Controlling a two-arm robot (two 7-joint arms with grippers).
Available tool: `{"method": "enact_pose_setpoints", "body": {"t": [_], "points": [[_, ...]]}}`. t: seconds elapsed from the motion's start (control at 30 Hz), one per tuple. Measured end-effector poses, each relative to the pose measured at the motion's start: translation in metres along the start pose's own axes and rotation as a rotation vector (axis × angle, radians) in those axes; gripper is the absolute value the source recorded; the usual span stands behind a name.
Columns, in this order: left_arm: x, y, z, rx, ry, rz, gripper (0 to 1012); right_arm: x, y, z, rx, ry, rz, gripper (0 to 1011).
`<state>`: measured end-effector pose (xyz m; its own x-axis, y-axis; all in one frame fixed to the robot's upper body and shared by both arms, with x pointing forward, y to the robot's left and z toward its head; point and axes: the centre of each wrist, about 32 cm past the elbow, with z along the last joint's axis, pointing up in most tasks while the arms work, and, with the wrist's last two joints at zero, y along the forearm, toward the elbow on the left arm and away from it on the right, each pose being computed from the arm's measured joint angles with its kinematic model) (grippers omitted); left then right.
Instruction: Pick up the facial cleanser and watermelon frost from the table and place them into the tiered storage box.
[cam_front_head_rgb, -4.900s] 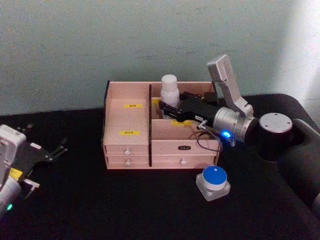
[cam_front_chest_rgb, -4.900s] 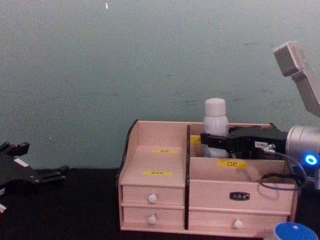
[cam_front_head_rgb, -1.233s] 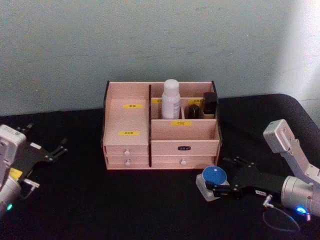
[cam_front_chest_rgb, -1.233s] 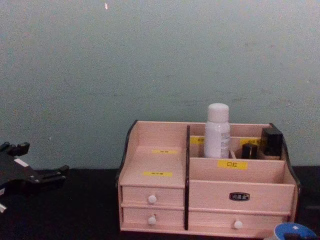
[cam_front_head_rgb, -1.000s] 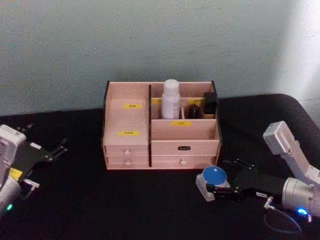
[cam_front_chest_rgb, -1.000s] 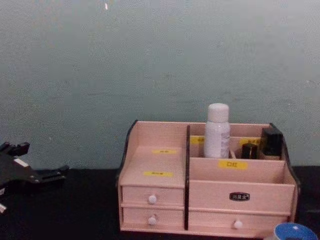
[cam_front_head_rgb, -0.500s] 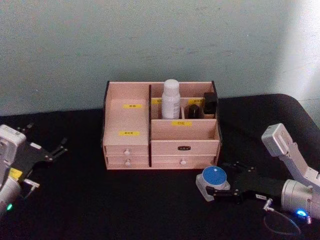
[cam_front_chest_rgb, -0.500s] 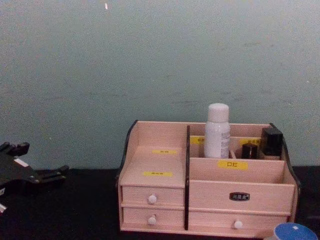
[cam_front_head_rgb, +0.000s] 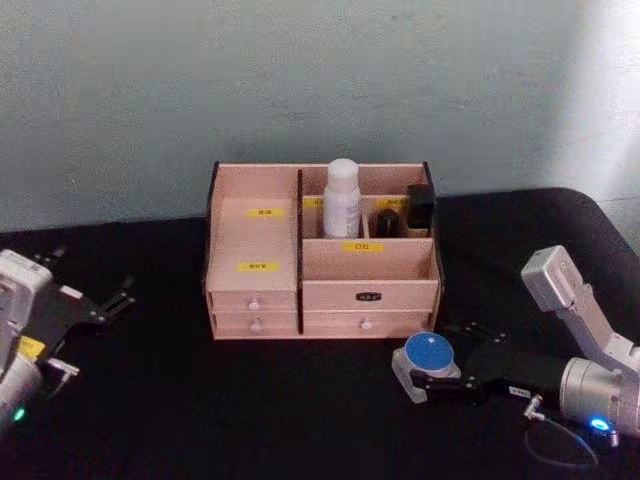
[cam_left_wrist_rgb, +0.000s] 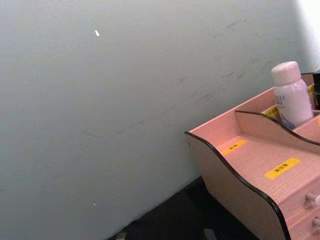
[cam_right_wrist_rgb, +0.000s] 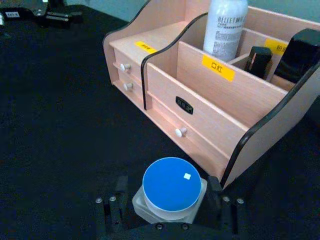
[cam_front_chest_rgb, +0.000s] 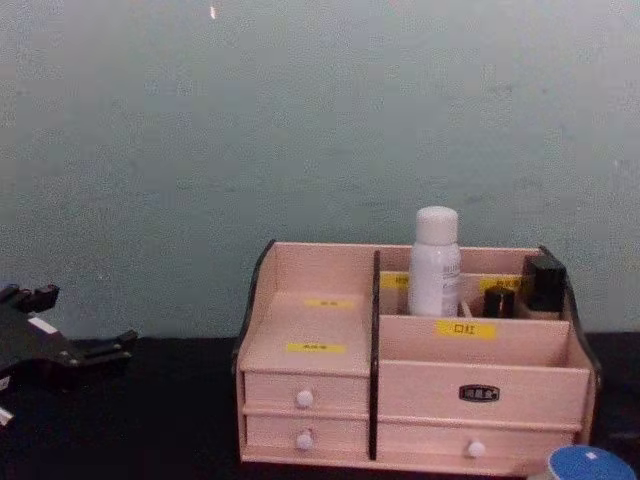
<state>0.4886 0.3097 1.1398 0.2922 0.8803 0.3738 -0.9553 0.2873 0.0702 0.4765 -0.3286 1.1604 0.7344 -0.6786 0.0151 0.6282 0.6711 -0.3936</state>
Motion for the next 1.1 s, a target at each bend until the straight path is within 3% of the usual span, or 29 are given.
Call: {"method": "enact_pose_setpoints", "body": {"t": [1.1], "points": [[0.0000, 0.0000, 0.0000, 0.000, 0.000, 0.000, 1001, 0.0086, 0.0061, -0.0004, 0.005, 0.005, 0.008, 1000]]}}
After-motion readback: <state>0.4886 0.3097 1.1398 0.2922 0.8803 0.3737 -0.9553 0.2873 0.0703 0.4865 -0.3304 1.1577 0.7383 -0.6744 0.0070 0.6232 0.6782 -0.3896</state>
